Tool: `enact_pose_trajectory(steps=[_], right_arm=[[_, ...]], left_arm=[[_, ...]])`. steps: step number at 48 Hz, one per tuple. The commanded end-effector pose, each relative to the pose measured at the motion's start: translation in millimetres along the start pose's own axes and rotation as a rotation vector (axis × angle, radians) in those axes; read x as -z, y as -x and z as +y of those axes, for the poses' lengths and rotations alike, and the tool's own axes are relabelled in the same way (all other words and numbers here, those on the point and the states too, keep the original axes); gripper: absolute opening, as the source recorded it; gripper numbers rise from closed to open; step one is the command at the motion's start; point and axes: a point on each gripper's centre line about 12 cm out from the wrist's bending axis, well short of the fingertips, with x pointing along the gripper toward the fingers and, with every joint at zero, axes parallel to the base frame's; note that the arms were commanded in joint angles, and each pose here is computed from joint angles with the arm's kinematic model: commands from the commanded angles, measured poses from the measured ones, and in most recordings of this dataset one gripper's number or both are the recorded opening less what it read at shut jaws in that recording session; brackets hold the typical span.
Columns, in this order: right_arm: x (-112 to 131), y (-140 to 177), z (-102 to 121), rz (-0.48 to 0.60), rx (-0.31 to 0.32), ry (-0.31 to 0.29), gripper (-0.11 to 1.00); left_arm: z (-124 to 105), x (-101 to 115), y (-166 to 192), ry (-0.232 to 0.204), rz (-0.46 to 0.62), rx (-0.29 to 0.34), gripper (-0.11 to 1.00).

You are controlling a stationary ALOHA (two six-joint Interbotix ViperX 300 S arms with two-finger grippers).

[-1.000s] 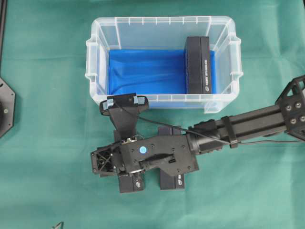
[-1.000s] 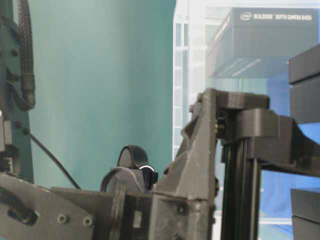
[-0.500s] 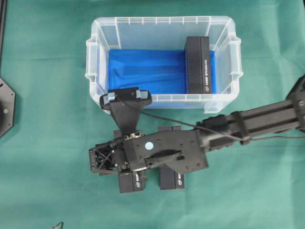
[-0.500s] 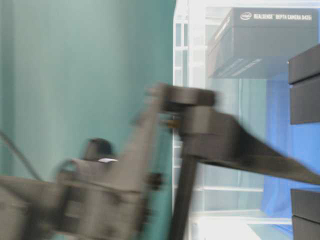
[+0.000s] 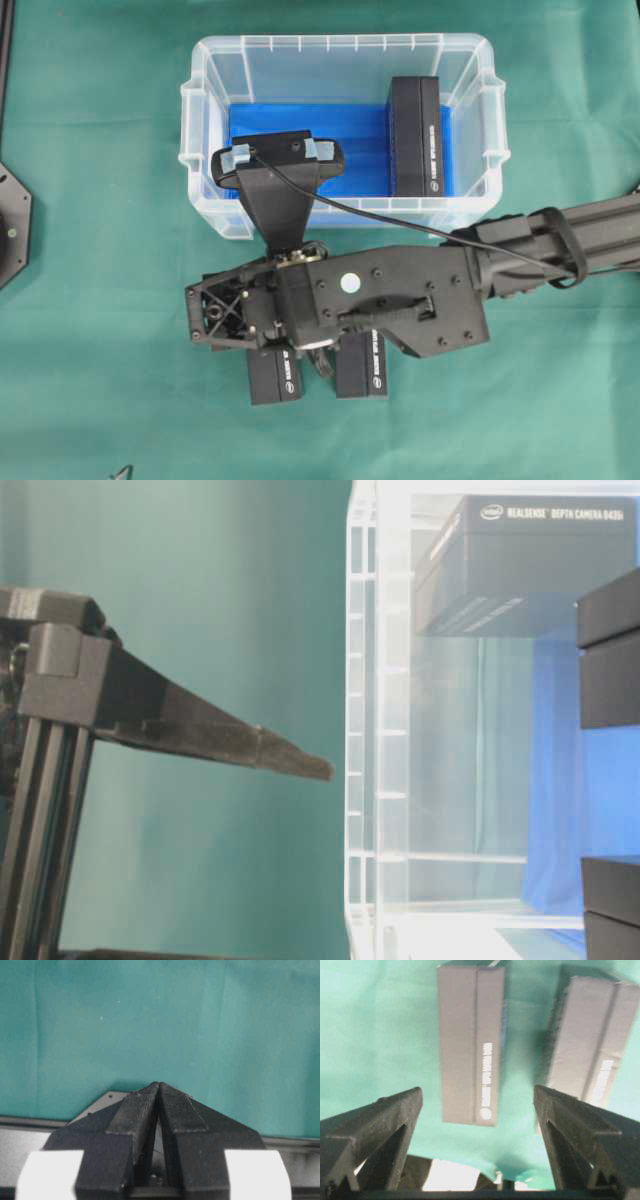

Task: Take the box out of the case with the right arm.
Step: 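Open the right gripper and withdraw it to the right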

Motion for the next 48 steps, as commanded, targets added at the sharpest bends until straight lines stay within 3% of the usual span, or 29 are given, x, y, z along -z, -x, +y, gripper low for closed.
enact_pose_trajectory(steps=[1,11,24,30,41,48], right_arm=[[-10,34,-1,0.01,-0.072,-0.017,0.88],[-11,35,-3,0.006,-0.058,-0.017,0.86],[-9,44,-29,-0.023,0.09,0.001,0.86],[-11,48,-44,-0.029,0.113,0.008,0.86],[-15,49,-86,-0.028,0.097,-0.002,0.85],[-19,50,-124,-0.032,0.107,-0.015,0.85]], left_arm=[[0,-3,4,-0.001,-0.02,0.001,0.0],[0,-4,5,0.0,-0.022,0.001,0.0],[0,-5,2,0.0,-0.013,-0.001,0.0],[-1,-7,0,0.001,-0.002,-0.003,0.0],[-2,-9,-4,-0.001,0.011,-0.005,0.0],[-2,-9,-4,-0.002,0.013,-0.005,0.0]])
